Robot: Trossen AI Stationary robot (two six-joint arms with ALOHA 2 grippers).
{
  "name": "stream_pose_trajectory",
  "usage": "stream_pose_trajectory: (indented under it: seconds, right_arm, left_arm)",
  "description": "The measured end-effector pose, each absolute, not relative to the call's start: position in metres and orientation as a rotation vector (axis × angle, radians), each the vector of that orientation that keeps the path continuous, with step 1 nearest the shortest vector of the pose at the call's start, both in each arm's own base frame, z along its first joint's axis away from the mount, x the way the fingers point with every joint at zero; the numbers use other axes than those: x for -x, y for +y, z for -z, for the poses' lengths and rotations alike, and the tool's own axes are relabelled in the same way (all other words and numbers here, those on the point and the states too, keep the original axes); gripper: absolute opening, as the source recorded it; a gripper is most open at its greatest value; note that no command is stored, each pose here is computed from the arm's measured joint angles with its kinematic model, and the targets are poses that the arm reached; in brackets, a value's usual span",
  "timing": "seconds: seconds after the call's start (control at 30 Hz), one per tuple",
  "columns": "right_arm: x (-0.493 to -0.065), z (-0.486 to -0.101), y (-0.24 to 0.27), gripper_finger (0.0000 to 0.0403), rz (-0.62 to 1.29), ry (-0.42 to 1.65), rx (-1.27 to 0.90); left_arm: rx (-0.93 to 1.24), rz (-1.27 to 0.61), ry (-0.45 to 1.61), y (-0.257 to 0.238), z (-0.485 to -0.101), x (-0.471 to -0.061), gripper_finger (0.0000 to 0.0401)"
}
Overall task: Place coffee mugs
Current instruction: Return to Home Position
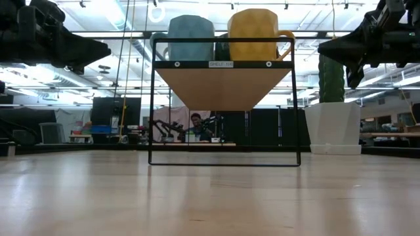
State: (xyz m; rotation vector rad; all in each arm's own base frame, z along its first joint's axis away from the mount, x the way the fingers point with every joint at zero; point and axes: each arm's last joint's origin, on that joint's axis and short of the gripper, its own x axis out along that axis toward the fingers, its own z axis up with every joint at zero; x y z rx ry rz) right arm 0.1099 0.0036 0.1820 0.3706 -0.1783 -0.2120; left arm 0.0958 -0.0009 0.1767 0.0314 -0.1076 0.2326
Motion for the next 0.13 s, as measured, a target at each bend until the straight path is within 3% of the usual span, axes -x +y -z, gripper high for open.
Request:
stream_pose_trajectory:
  seconds: [0.13]
  right_arm:
    - [-0.1099, -0.1820, 0.0036, 0.0043, 0.212, -0.178, -0.371]
  left_arm:
    - [-0.031, -0.233, -0.108, -0.0009, -0.1767, -0.0958, 0.0117]
